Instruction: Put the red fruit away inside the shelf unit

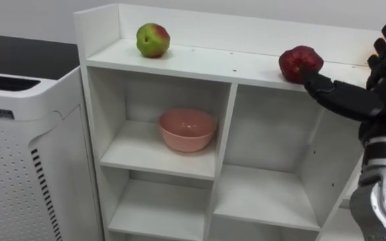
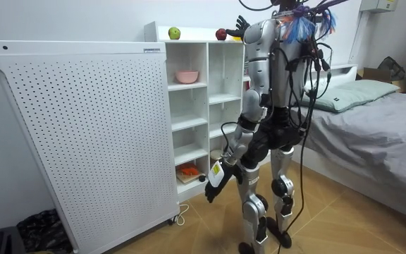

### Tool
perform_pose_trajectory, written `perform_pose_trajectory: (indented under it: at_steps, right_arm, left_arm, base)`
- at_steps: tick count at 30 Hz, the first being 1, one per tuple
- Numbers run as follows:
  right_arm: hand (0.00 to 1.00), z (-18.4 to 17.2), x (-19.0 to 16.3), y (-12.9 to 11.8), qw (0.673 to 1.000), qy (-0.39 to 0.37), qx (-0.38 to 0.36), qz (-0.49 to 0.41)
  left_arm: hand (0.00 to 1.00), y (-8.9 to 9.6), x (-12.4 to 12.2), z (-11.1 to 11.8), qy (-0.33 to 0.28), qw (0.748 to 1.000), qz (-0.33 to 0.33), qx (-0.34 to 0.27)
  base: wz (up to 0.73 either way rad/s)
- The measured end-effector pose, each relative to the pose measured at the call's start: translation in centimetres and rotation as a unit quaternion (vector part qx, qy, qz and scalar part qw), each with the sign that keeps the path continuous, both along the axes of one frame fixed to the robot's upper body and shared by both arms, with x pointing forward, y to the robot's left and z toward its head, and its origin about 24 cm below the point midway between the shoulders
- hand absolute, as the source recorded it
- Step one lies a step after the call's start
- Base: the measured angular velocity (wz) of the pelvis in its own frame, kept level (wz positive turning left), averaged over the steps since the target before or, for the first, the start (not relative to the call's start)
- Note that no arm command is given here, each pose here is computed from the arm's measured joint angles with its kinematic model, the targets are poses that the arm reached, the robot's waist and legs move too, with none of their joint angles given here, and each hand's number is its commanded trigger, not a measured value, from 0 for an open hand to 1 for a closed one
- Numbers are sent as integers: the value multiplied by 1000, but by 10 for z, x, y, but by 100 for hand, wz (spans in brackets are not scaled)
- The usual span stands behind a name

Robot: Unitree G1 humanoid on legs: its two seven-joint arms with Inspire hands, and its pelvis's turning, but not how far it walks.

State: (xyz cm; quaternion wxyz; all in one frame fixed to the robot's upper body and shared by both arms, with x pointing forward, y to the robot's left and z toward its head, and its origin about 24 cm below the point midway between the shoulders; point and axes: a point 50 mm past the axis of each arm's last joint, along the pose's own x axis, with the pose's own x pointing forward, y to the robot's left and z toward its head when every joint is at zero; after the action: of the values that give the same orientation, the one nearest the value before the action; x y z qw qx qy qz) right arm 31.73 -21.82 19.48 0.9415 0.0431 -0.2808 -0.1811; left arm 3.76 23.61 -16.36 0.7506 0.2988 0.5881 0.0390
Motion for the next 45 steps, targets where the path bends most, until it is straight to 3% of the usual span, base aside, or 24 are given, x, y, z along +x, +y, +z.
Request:
perform_pose_trajectory:
  at_steps: [16,28,29,30,32,45]
  right_arm:
    - [0,1,26,-21,998,63,-28,-10]
    - [0,6,33,-15,997,65,-35,1]
    - [3,6,33,-15,997,66,-37,4]
    - [19,6,33,-15,997,66,-38,6]
    - [100,6,33,-16,997,68,-43,10]
    - [100,14,39,-17,993,81,-80,34]
  left_arm:
    - [0,11,7,5,-3,1000,-2,9]
    - [0,15,13,8,-12,1000,-6,9]
    - [0,15,13,8,-11,1000,-5,9]
    - [0,15,13,8,-10,1000,-5,9]
    - [0,15,13,8,-9,1000,-6,7]
    - [0,18,10,10,-10,1000,-7,6]
  base:
    - [3]
    - [0]
    - [0]
    - [0]
    - [0]
    - [0]
